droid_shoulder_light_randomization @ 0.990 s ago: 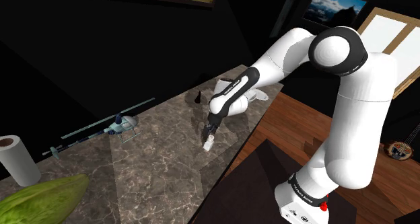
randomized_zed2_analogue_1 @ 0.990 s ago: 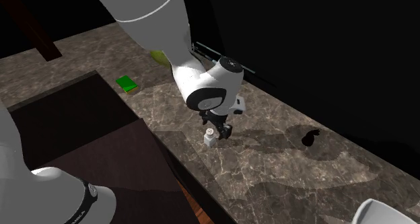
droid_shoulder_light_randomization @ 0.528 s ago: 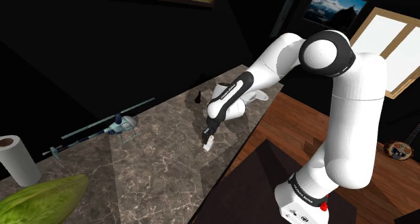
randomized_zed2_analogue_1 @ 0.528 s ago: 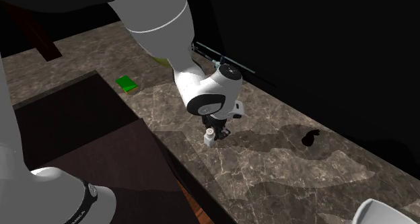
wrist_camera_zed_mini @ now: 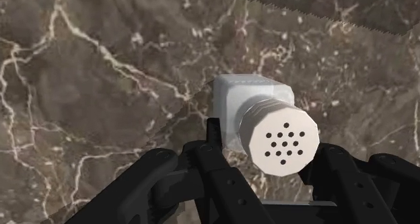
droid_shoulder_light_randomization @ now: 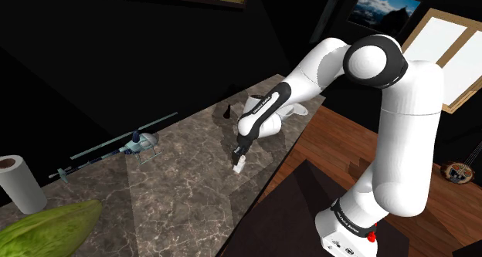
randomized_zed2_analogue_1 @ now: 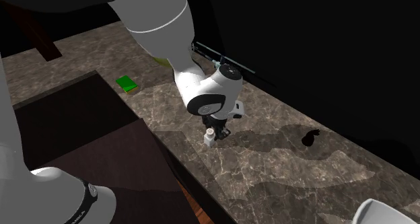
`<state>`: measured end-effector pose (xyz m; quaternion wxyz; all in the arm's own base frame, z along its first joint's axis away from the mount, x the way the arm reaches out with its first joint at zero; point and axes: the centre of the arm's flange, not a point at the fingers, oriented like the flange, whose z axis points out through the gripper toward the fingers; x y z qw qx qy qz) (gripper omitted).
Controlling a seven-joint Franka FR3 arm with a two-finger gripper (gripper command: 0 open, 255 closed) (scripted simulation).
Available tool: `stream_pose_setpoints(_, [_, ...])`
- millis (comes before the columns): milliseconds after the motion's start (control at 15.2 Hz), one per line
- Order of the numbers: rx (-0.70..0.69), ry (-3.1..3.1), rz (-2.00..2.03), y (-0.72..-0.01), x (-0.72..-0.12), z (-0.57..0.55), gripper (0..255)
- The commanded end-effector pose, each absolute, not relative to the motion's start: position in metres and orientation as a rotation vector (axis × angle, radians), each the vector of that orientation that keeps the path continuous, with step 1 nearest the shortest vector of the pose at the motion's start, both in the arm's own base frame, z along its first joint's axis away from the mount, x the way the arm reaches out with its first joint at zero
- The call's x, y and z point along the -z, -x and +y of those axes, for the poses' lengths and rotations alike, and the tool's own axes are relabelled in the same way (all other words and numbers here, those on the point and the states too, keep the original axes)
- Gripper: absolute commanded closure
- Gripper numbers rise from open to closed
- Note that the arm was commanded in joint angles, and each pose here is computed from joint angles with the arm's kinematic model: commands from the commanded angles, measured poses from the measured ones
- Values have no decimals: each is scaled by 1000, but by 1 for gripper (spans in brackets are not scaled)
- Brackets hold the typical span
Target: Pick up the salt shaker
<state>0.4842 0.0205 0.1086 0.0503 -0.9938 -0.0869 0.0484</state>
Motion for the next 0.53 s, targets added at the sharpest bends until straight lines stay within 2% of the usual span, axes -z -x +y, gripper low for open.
stream_pose_setpoints(0, [-149,3025,-266,-483,-114,21,255])
stream_pose_setpoints(462, [-149,3025,-266,-483,-151,21,255])
